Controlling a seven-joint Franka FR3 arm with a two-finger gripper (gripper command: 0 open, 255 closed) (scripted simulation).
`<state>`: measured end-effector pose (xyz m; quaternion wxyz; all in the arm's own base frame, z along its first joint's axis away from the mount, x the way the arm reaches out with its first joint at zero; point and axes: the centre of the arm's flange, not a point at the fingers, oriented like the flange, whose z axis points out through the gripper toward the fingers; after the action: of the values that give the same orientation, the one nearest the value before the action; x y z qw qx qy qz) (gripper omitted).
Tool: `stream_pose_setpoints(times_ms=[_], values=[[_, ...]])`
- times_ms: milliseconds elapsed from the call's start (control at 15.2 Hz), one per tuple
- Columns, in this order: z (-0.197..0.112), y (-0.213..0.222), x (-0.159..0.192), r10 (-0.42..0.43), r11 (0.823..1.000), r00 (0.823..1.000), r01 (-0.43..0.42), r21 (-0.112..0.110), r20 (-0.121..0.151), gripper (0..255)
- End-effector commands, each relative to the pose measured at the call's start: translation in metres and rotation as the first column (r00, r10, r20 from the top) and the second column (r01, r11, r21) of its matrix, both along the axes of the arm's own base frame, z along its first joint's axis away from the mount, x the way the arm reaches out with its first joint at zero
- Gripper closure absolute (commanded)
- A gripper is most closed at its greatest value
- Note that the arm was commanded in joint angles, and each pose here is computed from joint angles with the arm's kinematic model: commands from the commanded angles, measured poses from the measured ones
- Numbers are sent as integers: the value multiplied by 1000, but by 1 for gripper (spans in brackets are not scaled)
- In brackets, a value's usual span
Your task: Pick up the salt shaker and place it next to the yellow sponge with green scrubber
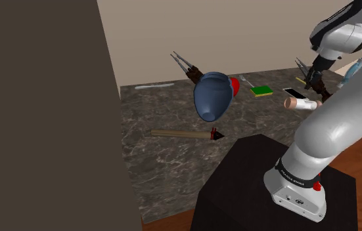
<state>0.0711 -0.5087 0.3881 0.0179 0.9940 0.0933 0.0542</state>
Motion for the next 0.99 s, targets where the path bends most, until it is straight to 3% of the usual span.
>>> stream_pose_setpoints(times_ms=[0, 396, 924], values=[[-21, -7, -19, 67, 998, 998, -67, 8, 21, 0], [-88, -36, -68, 239, 969, 968, -243, 39, 80, 0], [-128, -34, -61, 241, 969, 967, -245, 39, 81, 0]])
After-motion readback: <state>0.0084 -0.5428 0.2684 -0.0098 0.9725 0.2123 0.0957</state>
